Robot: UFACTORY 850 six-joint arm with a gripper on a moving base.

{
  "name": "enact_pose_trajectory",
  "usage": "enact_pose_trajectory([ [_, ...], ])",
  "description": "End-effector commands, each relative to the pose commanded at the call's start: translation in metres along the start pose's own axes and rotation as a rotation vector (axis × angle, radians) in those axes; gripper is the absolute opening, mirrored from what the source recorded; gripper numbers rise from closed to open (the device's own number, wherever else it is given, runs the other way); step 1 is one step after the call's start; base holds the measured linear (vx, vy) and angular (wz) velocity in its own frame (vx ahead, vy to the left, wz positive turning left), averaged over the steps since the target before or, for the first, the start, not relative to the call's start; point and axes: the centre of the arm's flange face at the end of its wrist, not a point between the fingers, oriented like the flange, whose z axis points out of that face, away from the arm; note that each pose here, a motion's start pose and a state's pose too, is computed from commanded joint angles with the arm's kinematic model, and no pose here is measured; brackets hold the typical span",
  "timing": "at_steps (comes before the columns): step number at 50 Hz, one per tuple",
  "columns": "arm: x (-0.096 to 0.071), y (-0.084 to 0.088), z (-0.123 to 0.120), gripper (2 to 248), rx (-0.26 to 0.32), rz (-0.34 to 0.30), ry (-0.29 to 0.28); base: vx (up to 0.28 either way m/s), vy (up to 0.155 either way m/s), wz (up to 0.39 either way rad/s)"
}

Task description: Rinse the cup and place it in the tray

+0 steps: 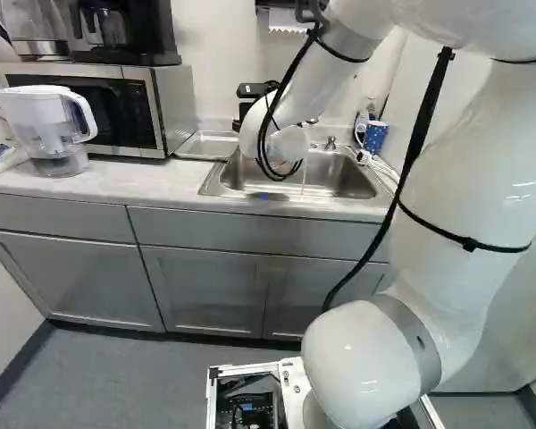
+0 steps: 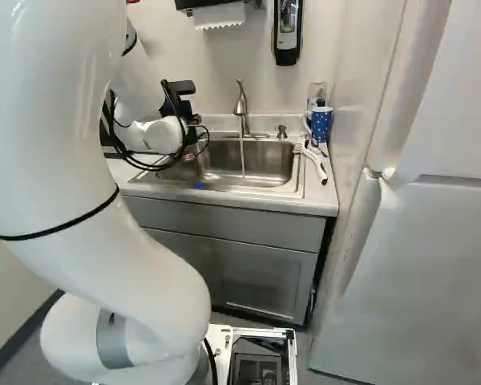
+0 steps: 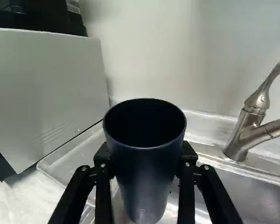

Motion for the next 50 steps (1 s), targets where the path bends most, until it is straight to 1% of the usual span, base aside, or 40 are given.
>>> enact_pose_trajectory([
  [13,0.002,-0.012,0.02,125,0.024,-0.003,0.004,0.0,0.0,0.0],
  [50,0.005,-0.062,0.07,125,0.109,-0.012,0.02,0.0,0.0,0.0],
])
